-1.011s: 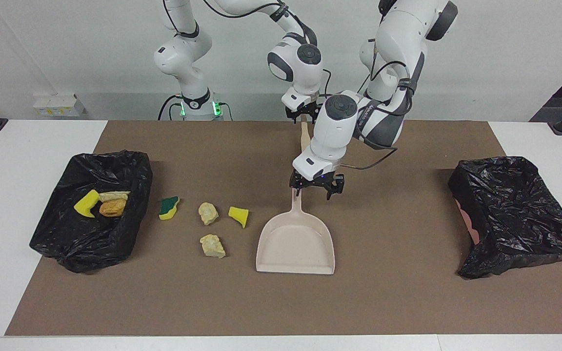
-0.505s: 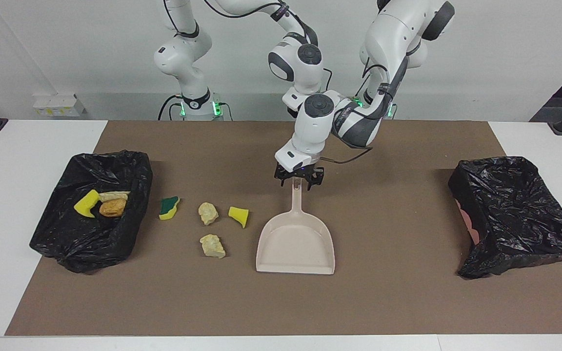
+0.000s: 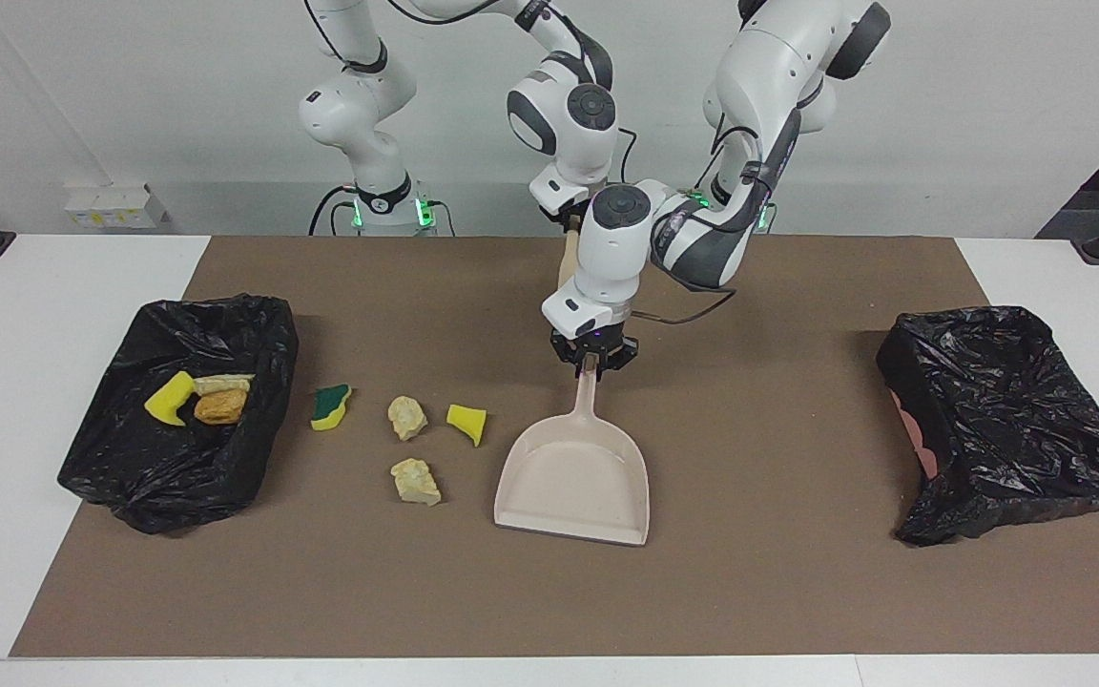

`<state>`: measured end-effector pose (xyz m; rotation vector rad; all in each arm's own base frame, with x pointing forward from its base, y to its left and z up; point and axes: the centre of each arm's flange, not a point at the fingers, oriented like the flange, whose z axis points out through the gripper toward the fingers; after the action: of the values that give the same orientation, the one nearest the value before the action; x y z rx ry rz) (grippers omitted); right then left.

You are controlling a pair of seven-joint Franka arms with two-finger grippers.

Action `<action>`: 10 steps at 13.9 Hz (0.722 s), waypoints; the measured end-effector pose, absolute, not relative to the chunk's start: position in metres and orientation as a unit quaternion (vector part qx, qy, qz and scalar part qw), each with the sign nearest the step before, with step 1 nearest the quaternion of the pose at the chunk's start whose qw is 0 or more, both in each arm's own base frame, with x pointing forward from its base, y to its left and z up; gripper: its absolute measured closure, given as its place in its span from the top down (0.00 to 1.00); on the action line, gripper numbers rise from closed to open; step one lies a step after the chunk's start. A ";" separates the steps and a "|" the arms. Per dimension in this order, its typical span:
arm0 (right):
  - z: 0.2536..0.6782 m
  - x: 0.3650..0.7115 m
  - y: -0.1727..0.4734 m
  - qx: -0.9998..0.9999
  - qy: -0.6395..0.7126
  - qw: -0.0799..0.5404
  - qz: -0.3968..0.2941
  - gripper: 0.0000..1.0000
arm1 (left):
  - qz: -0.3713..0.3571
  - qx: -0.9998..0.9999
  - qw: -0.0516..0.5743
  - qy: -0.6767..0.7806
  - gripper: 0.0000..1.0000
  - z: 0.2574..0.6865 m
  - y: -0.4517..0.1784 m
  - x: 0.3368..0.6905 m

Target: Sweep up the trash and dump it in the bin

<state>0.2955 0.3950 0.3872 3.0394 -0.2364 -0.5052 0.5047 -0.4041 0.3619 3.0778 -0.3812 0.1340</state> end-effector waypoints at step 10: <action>0.425 0.397 0.234 0.978 -0.141 0.097 -0.119 0.26 | 0.011 0.896 -0.075 -0.438 0.32 0.413 -0.296 0.547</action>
<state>0.3974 0.2341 0.4253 2.8957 -0.4170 -0.3536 0.5467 -0.2959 0.4131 2.9569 -1.4477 0.0361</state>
